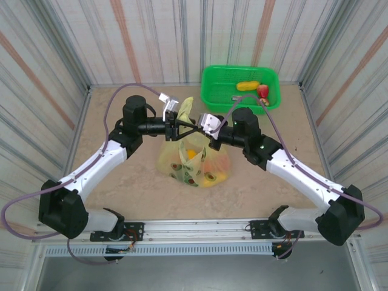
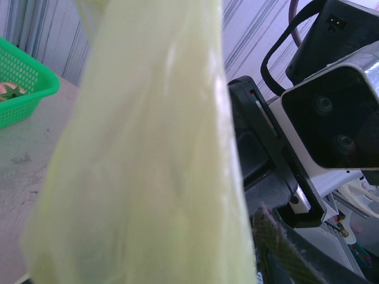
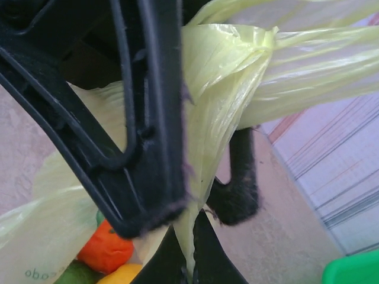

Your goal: Place the fake fruits into the plastic bag and tie a complex knot

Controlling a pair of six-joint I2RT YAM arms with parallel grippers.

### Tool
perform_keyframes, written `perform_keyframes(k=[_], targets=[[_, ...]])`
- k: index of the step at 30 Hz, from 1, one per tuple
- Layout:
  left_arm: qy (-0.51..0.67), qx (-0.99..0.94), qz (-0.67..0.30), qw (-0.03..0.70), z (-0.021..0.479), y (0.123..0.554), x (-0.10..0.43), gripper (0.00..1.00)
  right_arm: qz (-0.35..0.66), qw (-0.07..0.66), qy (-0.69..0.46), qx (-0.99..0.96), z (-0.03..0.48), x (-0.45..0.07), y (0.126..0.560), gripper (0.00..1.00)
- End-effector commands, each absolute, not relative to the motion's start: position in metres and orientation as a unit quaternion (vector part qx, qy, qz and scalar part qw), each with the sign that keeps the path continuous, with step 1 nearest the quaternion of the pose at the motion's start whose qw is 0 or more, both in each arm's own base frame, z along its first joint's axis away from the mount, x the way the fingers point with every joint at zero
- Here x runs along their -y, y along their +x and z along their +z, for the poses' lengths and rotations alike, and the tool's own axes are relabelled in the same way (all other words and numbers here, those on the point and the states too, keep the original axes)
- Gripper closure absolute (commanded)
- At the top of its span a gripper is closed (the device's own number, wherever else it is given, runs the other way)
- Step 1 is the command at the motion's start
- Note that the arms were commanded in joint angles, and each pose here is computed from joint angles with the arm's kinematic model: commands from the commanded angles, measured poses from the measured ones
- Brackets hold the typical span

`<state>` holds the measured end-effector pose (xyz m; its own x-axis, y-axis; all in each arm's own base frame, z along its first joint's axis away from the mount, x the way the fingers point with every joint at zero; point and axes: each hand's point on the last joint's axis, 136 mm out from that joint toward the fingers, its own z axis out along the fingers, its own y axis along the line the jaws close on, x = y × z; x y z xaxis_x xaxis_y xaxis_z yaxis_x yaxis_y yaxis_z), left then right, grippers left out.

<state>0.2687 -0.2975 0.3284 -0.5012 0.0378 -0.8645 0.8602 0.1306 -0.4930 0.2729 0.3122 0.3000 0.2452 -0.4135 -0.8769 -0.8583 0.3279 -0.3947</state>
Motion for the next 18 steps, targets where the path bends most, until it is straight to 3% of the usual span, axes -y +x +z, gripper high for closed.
perform_keyframes(k=[1, 7, 9, 11, 14, 18], targets=[[0.352, -0.646, -0.563, 0.377, 0.336, 0.262, 0.296, 0.48, 0.175, 0.574, -0.566, -0.565, 0.305, -0.321, 0.272, 1.0], [0.356, -0.645, -0.568, 0.368, 0.334, 0.262, 0.296, 0.83, 0.169, 0.575, -0.567, -0.566, 0.303, -0.321, 0.275, 1.0], [0.359, -0.641, -0.571, 0.366, 0.334, 0.26, 0.297, 0.9, 0.169, 0.577, -0.563, -0.567, 0.303, -0.318, 0.276, 1.0], [0.362, -0.639, -0.572, 0.365, 0.335, 0.259, 0.297, 0.9, 0.17, 0.579, -0.559, -0.568, 0.306, -0.315, 0.278, 1.0], [0.361, -0.641, -0.571, 0.364, 0.335, 0.259, 0.297, 0.67, 0.171, 0.581, -0.555, -0.569, 0.309, -0.312, 0.279, 1.0], [0.364, -0.639, -0.572, 0.363, 0.335, 0.258, 0.296, 0.59, 0.172, 0.583, -0.552, -0.571, 0.309, -0.309, 0.28, 1.0]])
